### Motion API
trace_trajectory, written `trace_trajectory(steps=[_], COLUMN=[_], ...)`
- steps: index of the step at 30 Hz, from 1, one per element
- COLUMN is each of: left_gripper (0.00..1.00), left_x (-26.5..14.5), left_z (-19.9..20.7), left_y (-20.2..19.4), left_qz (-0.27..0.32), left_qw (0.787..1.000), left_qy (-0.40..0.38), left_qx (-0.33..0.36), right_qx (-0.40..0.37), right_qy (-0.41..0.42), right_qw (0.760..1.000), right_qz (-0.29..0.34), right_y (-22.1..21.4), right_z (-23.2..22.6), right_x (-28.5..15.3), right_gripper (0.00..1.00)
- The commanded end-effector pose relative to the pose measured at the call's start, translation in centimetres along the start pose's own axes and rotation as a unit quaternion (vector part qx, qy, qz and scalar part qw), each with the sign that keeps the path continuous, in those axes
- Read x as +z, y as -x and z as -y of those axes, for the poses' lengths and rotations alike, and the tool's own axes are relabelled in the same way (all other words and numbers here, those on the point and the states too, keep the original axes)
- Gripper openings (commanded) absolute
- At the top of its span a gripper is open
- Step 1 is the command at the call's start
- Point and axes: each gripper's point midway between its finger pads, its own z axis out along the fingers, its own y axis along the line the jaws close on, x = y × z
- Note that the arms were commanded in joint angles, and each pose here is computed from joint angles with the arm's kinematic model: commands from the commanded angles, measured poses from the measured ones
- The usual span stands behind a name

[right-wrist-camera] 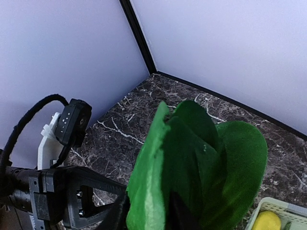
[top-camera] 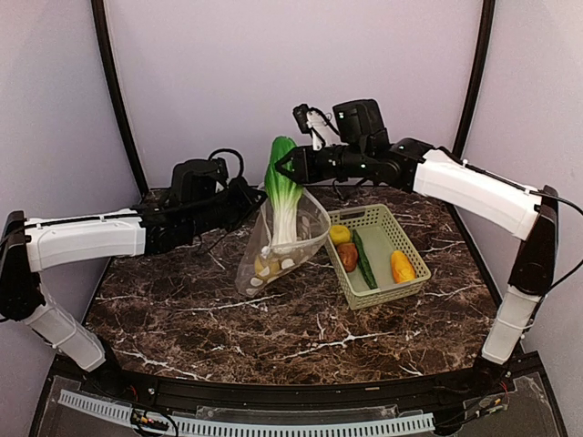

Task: Place the food in the zip-top bag and seal the zipper
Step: Place the fake vegetable in the zipper food storage bag, then adjust the fake vegetable in the zipper food storage bag.

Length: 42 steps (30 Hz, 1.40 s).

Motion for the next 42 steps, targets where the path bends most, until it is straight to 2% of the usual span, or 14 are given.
trace_trajectory(steps=[1, 3, 5, 9, 12, 16, 17, 22, 26, 30, 35, 37, 38, 42], left_gripper=[0.01, 0.01, 0.01, 0.01, 0.01, 0.01, 0.01, 0.01, 0.01, 0.01, 0.01, 0.01, 0.01, 0.01], left_x=[-1.9, -2.2, -2.3, -2.8, -3.0, -3.0, -2.9, -2.9, -3.2, -3.5, -3.5, -3.5, -3.4, -3.1], left_z=[1.0, 0.5, -0.1, -0.9, -1.1, -1.1, -1.0, 0.1, 0.4, 0.8, 1.0, 1.0, 0.9, 0.6], left_y=[2.9, 3.2, 3.4, 3.6, 3.6, 3.3, 3.2, 2.9, 3.0, 3.1, 3.0, 2.8, 2.6, 1.9], left_qz=[0.055, 0.062, 0.065, 0.069, 0.068, 0.061, 0.056, 0.045, 0.043, 0.043, 0.038, 0.033, 0.03, 0.014], left_qw=[0.998, 0.998, 0.998, 0.998, 0.998, 0.998, 0.998, 0.998, 0.998, 0.997, 0.997, 0.997, 0.997, 0.997], left_qy=[-0.021, -0.015, -0.01, -0.006, -0.005, -0.009, -0.012, -0.033, -0.039, -0.045, -0.049, -0.049, -0.05, -0.049], left_qx=[-0.02, -0.018, -0.018, -0.007, 0.006, 0.018, 0.021, 0.033, 0.037, 0.04, 0.044, 0.045, 0.046, 0.05], right_qx=[0.014, -0.003, -0.027, -0.045, -0.044, -0.059, -0.059, -0.018, 0.017, 0.039, 0.028, 0.02, 0.008, -0.093], right_qy=[0.023, 0.056, 0.099, 0.12, 0.096, 0.122, 0.126, 0.16, 0.167, 0.188, 0.223, 0.217, 0.203, 0.197], right_qw=[0.999, 0.998, 0.994, 0.991, 0.994, 0.99, 0.989, 0.977, 0.967, 0.957, 0.947, 0.948, 0.951, 0.952], right_qz=[-0.026, -0.033, -0.037, -0.033, -0.023, -0.041, -0.054, -0.14, -0.19, -0.22, -0.231, -0.233, -0.234, -0.215], right_y=[-1.8, -1.7, -1.3, -0.1, 0.3, -1.4, -2.2, -7.7, -11.3, -13.4, -14.5, -14.8, -14.7, -12.9], right_z=[-0.8, -1.8, -2.8, -0.5, 2.9, 4.2, 4.4, 5.0, 5.7, 5.3, 3.6, 3.4, 3.6, 1.8], right_x=[0.0, -0.8, -2.0, -4.6, -5.7, -5.7, -5.4, -3.0, -1.7, -1.3, -1.7, -1.7, -1.5, -2.4], right_gripper=[0.55, 0.83, 0.98, 0.99, 0.99, 0.99, 0.98, 0.72, 0.6, 0.56, 0.63, 0.61, 0.56, 0.5])
